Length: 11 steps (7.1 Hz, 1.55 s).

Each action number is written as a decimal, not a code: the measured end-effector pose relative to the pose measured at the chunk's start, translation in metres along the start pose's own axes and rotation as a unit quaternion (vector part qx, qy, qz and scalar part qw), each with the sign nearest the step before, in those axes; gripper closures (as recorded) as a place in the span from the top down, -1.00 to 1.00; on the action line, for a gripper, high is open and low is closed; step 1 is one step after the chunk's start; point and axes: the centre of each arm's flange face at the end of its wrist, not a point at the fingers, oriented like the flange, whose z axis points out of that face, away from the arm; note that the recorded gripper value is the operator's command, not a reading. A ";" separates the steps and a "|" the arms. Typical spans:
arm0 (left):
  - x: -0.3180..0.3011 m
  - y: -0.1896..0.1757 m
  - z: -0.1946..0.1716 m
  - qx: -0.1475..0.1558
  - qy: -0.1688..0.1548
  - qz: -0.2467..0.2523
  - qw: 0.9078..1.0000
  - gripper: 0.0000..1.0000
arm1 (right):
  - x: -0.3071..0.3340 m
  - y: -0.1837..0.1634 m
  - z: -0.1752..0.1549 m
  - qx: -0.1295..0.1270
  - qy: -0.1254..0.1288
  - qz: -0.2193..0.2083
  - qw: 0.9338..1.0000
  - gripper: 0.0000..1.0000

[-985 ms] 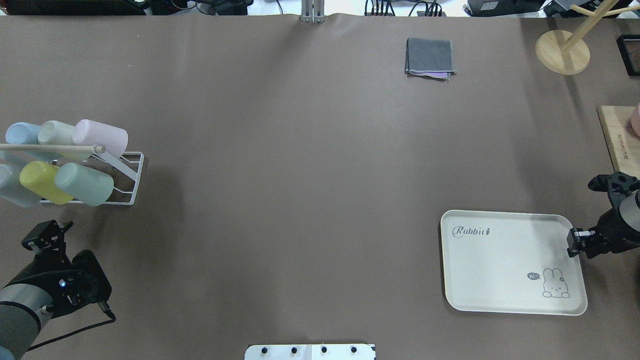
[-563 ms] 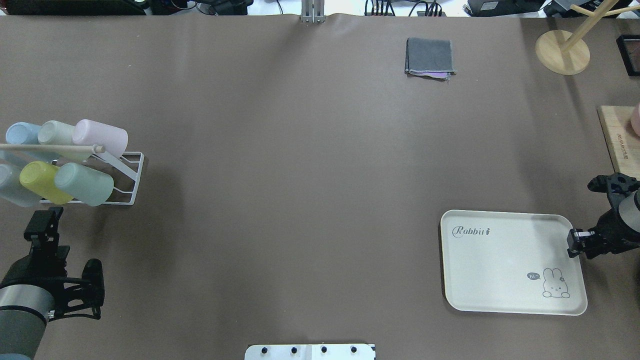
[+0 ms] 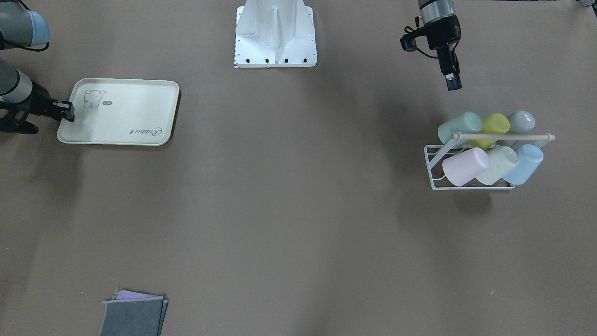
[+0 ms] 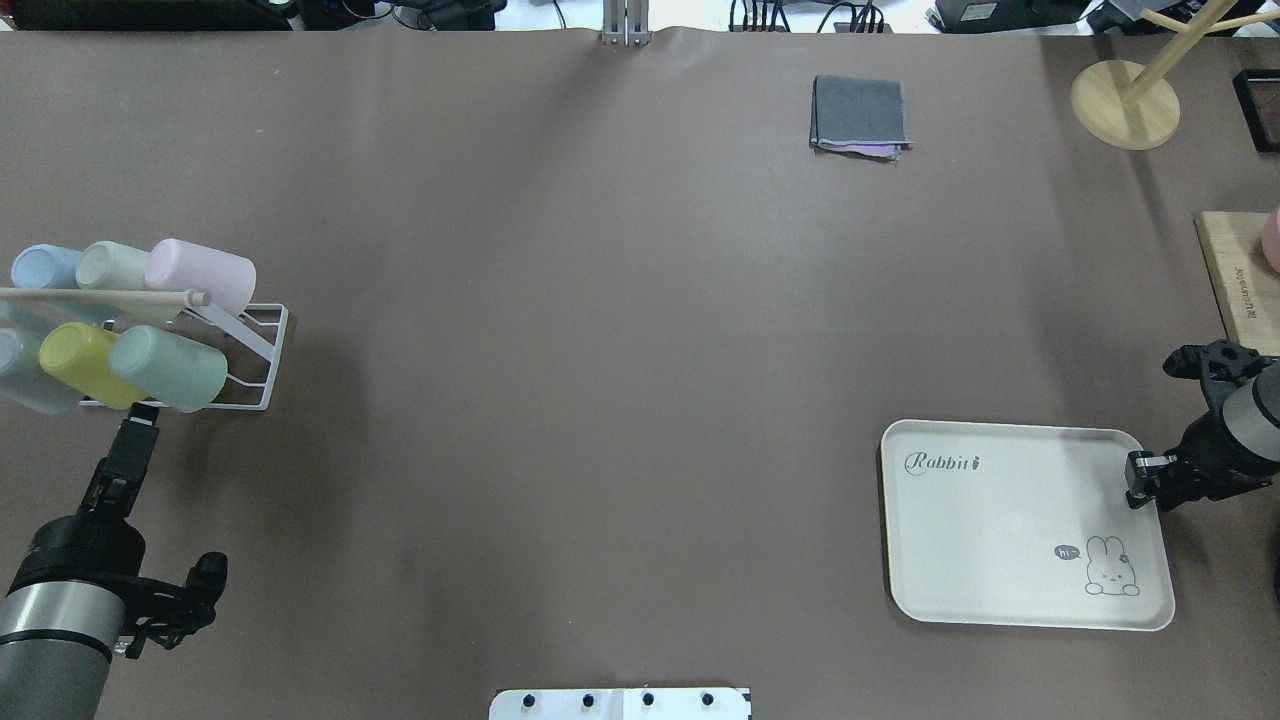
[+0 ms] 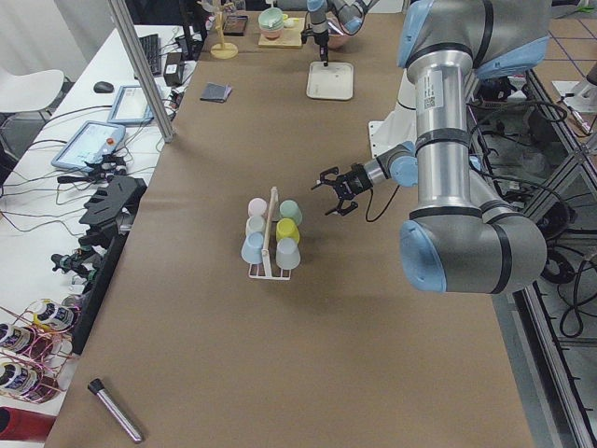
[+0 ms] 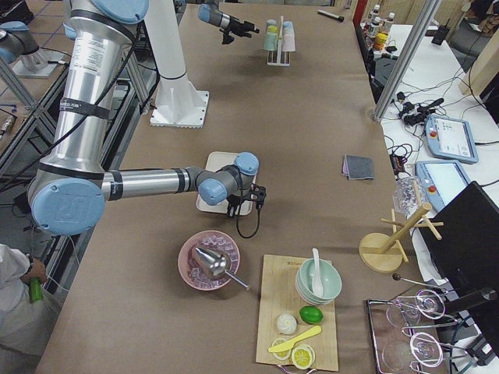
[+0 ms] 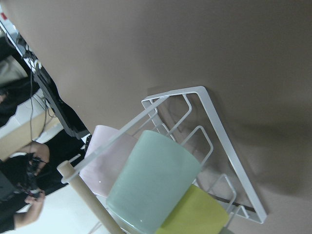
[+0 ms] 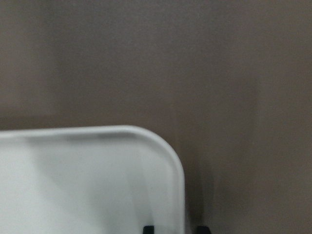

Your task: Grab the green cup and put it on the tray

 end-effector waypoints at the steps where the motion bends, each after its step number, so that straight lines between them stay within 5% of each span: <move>1: 0.004 -0.005 0.004 -0.005 -0.008 0.043 0.999 0.92 | 0.000 0.000 0.000 0.000 0.000 0.000 1.000 -0.37; 4: 0.020 -0.012 0.018 -0.021 -0.010 0.136 0.990 0.92 | 0.000 0.000 0.000 0.000 -0.001 0.000 1.000 -0.38; 6: 0.032 -0.016 0.027 -0.030 -0.008 0.155 0.987 0.92 | 0.000 -0.001 0.000 0.000 0.000 0.000 1.000 -0.45; 8: 0.037 -0.024 0.032 -0.031 -0.008 0.158 0.987 0.92 | 0.000 -0.001 0.000 0.000 0.000 0.001 1.000 -0.74; 11: 0.036 -0.031 0.036 -0.036 -0.022 0.173 0.984 0.92 | 0.000 -0.001 0.000 0.000 0.000 0.001 1.000 -0.75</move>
